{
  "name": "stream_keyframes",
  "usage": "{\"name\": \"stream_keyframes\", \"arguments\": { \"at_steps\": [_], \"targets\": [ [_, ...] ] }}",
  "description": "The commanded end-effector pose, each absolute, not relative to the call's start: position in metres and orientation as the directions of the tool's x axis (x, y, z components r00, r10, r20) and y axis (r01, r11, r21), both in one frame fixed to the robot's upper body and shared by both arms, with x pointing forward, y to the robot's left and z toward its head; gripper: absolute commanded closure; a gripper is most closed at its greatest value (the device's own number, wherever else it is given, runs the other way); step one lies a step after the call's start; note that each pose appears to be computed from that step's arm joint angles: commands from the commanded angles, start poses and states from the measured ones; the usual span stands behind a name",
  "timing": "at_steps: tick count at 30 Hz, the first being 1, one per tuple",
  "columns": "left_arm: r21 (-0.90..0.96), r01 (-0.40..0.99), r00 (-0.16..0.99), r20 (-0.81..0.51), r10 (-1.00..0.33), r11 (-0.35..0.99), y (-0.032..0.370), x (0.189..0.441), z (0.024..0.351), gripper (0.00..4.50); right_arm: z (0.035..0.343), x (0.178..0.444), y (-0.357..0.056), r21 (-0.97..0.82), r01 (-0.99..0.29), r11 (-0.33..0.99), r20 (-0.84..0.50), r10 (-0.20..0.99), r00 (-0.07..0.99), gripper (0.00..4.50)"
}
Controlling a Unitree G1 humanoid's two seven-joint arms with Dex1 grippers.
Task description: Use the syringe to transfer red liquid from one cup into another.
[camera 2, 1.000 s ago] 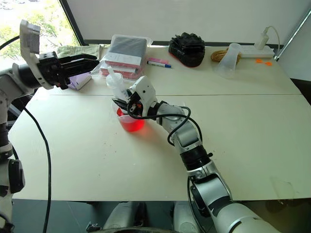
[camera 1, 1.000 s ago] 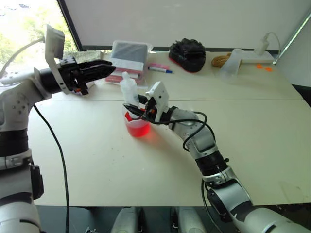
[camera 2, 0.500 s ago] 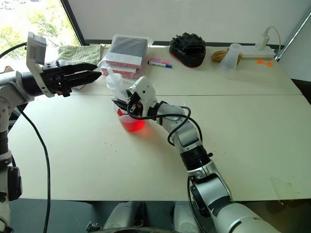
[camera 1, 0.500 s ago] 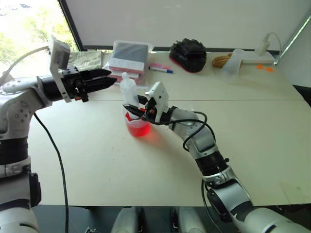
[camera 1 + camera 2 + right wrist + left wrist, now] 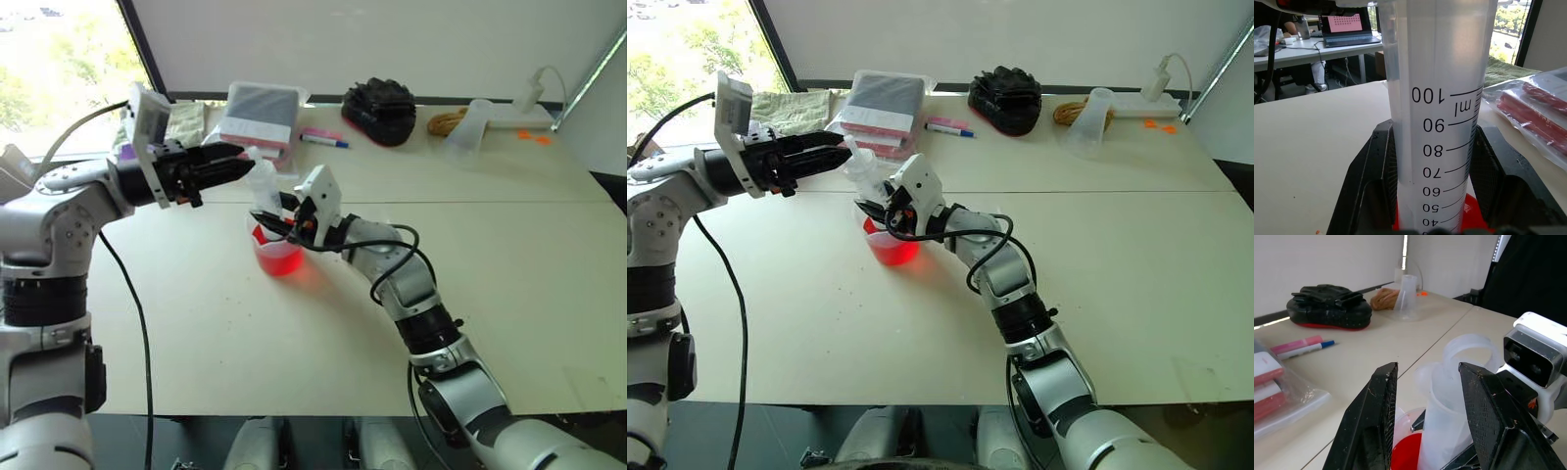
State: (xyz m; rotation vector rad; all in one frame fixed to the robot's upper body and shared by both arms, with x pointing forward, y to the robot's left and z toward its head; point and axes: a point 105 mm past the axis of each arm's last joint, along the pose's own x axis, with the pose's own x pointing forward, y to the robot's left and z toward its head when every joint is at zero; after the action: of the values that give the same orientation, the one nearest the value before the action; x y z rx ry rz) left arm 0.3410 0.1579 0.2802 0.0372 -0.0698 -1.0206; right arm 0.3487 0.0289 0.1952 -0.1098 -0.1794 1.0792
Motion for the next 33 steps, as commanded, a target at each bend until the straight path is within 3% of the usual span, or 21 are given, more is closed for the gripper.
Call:
{"name": "stream_keyframes", "arguments": {
  "at_steps": [1, 7, 11, 25, 29, 33],
  "targets": [
    [0.106, 0.843, 0.522, 0.079, -0.849, 0.528, 0.15, 0.347, 0.292, 2.43, 0.212, 0.341, 0.032, -0.217, -0.864, 0.454, 0.145, 0.89, 0.431, 3.06],
    [0.103, 0.846, 0.516, 0.087, -0.852, 0.523, 0.147, 0.351, 0.292, 2.43, 0.213, 0.341, 0.033, -0.214, -0.865, 0.454, 0.148, 0.89, 0.431, 3.06],
    [0.092, 0.864, 0.491, 0.065, -0.869, 0.495, 0.141, 0.348, 0.287, 3.57, 0.213, 0.341, 0.034, -0.213, -0.865, 0.454, 0.15, 0.89, 0.43, 3.06],
    [0.051, 0.891, 0.447, 0.07, -0.892, 0.451, 0.136, 0.339, 0.287, 3.57, 0.211, 0.338, 0.038, -0.203, -0.876, 0.438, 0.149, 0.898, 0.415, 3.06],
    [0.049, 0.892, 0.446, 0.075, -0.892, 0.45, 0.136, 0.338, 0.287, 4.47, 0.211, 0.337, 0.038, -0.202, -0.877, 0.435, 0.146, 0.899, 0.412, 3.06],
    [0.046, 0.893, 0.445, 0.071, -0.893, 0.448, 0.135, 0.337, 0.285, 4.47, 0.21, 0.336, 0.038, -0.204, -0.879, 0.432, 0.145, 0.901, 0.409, 3.06]
  ]
}}
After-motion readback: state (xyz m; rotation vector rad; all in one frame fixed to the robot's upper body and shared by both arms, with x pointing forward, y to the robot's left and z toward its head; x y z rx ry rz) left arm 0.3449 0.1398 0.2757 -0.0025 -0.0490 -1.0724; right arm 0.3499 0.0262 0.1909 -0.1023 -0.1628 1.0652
